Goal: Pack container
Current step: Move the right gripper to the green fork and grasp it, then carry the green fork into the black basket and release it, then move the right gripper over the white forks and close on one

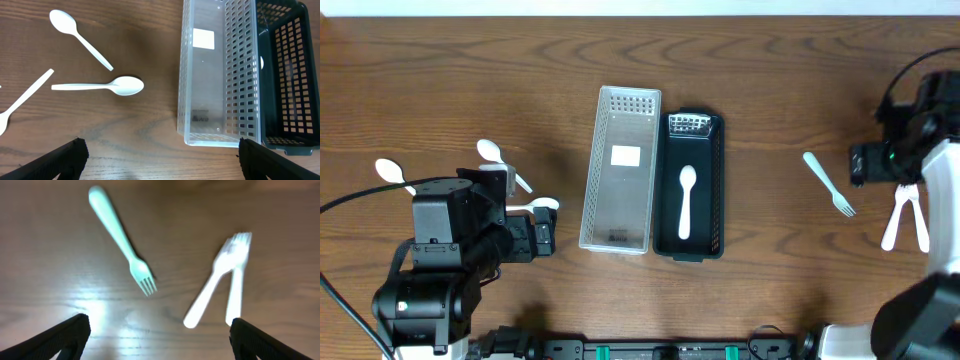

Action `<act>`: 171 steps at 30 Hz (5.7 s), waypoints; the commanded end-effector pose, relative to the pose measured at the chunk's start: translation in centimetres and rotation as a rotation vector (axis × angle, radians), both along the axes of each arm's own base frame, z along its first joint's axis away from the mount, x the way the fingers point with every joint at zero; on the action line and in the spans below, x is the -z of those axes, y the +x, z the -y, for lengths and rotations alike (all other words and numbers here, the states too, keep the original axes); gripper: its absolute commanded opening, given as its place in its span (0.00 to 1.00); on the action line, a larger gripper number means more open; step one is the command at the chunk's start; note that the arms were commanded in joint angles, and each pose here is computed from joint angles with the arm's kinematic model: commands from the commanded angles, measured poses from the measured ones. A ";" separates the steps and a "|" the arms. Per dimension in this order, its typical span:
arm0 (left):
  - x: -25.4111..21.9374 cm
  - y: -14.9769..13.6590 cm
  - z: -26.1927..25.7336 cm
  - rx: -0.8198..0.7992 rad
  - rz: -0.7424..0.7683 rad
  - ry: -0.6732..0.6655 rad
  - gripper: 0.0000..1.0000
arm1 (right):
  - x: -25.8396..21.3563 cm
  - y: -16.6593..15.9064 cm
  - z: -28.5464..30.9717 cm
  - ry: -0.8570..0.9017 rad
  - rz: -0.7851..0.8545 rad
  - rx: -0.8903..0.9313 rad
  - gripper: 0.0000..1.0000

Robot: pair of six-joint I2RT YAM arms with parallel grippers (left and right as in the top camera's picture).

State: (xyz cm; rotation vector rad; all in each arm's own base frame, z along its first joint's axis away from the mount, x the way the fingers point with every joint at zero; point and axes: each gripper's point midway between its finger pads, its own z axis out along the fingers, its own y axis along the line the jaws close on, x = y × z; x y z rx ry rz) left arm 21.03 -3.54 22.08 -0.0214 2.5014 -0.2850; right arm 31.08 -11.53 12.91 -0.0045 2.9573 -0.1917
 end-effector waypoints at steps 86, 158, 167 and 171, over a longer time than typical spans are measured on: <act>0.1 -0.7 0.0 0.006 -0.026 0.005 0.98 | -9.5 8.3 -23.1 0.307 0.287 -0.004 0.01; 0.4 -1.1 0.0 0.006 -0.045 0.005 0.98 | 6.7 -1.0 5.5 0.088 -0.100 0.631 0.72; 0.4 -1.1 0.0 0.006 -0.045 0.005 0.98 | 7.5 -0.8 7.5 0.087 -0.071 0.631 0.73; 0.4 -1.1 0.0 0.006 -0.045 0.005 0.98 | 7.9 -1.0 7.8 0.086 -0.067 0.634 0.73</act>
